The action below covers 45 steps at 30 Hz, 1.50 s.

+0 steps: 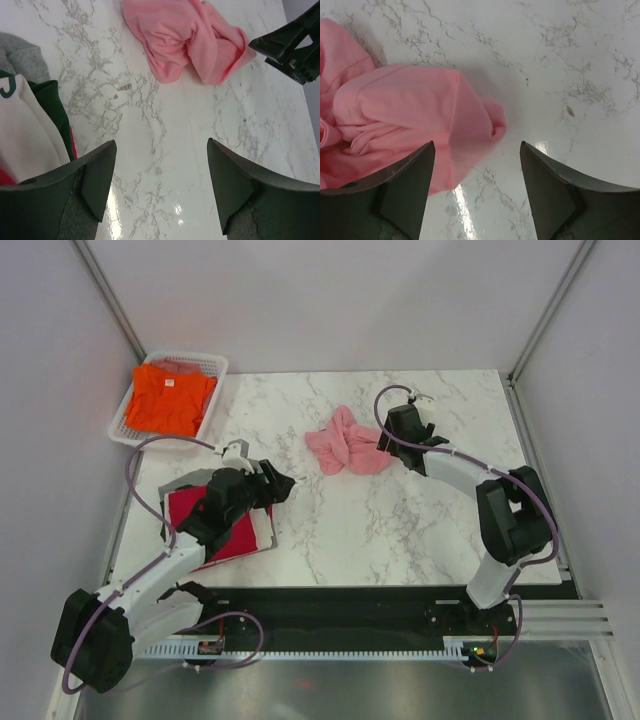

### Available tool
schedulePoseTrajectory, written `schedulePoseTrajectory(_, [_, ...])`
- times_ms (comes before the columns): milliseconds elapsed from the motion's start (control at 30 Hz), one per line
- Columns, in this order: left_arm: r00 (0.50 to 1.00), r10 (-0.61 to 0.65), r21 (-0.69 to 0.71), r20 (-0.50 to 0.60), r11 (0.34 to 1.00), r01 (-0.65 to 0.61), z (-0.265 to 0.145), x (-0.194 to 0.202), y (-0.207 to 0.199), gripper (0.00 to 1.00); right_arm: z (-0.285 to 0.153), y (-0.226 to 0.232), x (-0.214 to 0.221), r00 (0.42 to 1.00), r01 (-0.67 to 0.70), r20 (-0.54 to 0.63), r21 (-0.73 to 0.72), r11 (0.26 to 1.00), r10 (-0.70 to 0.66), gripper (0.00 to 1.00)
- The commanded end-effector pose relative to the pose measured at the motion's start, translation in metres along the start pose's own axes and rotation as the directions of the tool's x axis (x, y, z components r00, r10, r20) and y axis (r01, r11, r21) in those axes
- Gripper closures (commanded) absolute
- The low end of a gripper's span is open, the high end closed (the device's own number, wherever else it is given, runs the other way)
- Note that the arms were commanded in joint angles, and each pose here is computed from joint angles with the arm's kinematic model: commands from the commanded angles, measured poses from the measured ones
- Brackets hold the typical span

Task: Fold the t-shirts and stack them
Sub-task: Flatten the tshirt out

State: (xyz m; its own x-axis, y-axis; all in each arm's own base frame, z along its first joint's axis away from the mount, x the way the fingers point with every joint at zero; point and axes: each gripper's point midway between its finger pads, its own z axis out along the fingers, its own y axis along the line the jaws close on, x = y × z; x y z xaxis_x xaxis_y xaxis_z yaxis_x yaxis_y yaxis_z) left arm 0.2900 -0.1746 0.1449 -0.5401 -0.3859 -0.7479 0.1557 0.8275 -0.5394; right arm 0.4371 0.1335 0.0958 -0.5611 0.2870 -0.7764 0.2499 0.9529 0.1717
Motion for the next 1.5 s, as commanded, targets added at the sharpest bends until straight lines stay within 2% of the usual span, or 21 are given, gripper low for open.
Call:
schedulePoseTrajectory(0, [0.982,0.063,0.039,0.179,0.997,-0.071,-0.006,-0.040,-0.012,0.20,0.014,-0.001,-0.014,0.999,-0.043,-0.002,0.018,0.999,0.043,0.23])
schedulePoseTrajectory(233, [0.980,0.070,0.013,0.185,0.997,-0.074,-0.010,-0.039,-0.006,0.20,0.032,0.001,-0.010,0.999,-0.029,-0.037,0.025,0.999,0.030,0.33])
schedulePoseTrajectory(300, [0.980,0.070,0.011,0.185,0.997,-0.074,-0.010,-0.039,-0.006,0.20,0.035,0.003,-0.006,0.998,-0.022,-0.053,0.020,1.000,0.023,0.40])
schedulePoseTrajectory(400, [0.981,0.071,0.007,0.180,0.997,-0.073,-0.009,-0.038,-0.005,0.20,0.030,0.007,-0.011,0.999,-0.011,-0.053,0.002,1.000,0.012,0.67])
schedulePoseTrajectory(433, [0.981,0.071,0.005,0.178,0.997,-0.073,-0.008,-0.037,-0.004,0.20,0.028,0.007,-0.014,0.999,-0.006,-0.050,-0.001,1.000,0.005,0.84])
schedulePoseTrajectory(500, [0.982,0.070,0.005,0.175,0.997,-0.072,-0.007,-0.037,-0.004,0.21,0.017,0.012,-0.036,1.000,-0.013,-0.007,-0.013,1.000,0.013,1.00])
schedulePoseTrajectory(633, [0.982,0.074,0.004,0.173,0.997,-0.075,-0.007,-0.037,-0.005,0.21,-0.014,0.047,-0.086,0.998,0.008,0.063,-0.138,0.990,0.001,1.00])
schedulePoseTrajectory(733, [0.983,0.074,0.000,0.170,0.997,-0.075,-0.006,-0.036,-0.004,0.21,-0.056,0.092,-0.126,0.990,0.080,0.130,-0.275,0.958,-0.045,1.00])
schedulePoseTrajectory(800, [0.982,0.075,-0.007,0.174,0.997,-0.075,-0.006,-0.037,-0.002,0.21,-0.100,0.131,-0.157,0.975,0.153,0.208,-0.394,0.907,-0.074,1.00])
schedulePoseTrajectory(833, [0.981,0.077,-0.010,0.176,0.997,-0.076,-0.006,-0.037,-0.002,0.21,-0.131,0.157,-0.168,0.968,0.190,0.237,-0.481,0.856,-0.082,1.00])
schedulePoseTrajectory(967, [0.979,0.078,-0.017,0.187,0.997,-0.076,-0.008,-0.039,0.000,0.22,-0.210,0.182,-0.196,0.943,0.256,0.328,-0.616,0.745,-0.053,1.00])
schedulePoseTrajectory(1033, [0.978,0.079,-0.019,0.192,0.997,-0.076,-0.008,-0.040,0.000,0.22,-0.245,0.168,-0.218,0.927,0.242,0.376,-0.622,0.745,0.013,1.00])
schedulePoseTrajectory(1067, [0.978,0.080,-0.021,0.193,0.997,-0.078,-0.009,-0.040,0.001,0.22,-0.242,0.151,-0.225,0.919,0.212,0.393,-0.568,0.796,0.036,1.00])
schedulePoseTrajectory(1100, [0.977,0.080,-0.023,0.196,0.997,-0.077,-0.009,-0.040,0.001,0.22,-0.260,0.134,-0.238,0.902,0.189,0.424,-0.551,0.813,0.078,1.00])
schedulePoseTrajectory(1233, [0.975,0.080,-0.023,0.208,0.997,-0.077,-0.012,-0.043,0.000,0.22,-0.236,0.064,-0.236,0.904,0.010,0.386,-0.449,0.893,0.184,1.00])
schedulePoseTrajectory(1267, [0.975,0.080,-0.022,0.209,0.997,-0.077,-0.012,-0.043,0.000,0.22,-0.206,0.041,-0.214,0.924,-0.033,0.340,-0.381,0.924,0.173,1.00])
schedulePoseTrajectory(1333, [0.975,0.082,-0.024,0.208,0.997,-0.078,-0.013,-0.043,0.001,0.22,-0.192,0.010,-0.192,0.928,-0.102,0.312,-0.313,0.944,0.203,1.00])
schedulePoseTrajectory(1367, [0.975,0.080,-0.025,0.209,0.997,-0.077,-0.014,-0.043,0.001,0.22,-0.171,-0.015,-0.158,0.940,-0.160,0.257,-0.248,0.956,0.224,1.00])
schedulePoseTrajectory(1400, [0.974,0.080,-0.025,0.212,0.997,-0.076,-0.014,-0.044,0.001,0.22,-0.161,-0.034,-0.144,0.937,-0.197,0.255,-0.182,0.963,0.240,0.98])
schedulePoseTrajectory(1433, [0.974,0.081,-0.023,0.213,0.997,-0.078,-0.015,-0.044,0.001,0.22,-0.140,-0.059,-0.104,0.951,-0.215,0.206,-0.093,0.972,0.230,0.98])
schedulePoseTrajectory(1467, [0.974,0.079,-0.023,0.213,0.997,-0.076,-0.015,-0.044,0.001,0.22,-0.136,-0.074,-0.091,0.942,-0.260,0.206,-0.049,0.964,0.265,0.96])
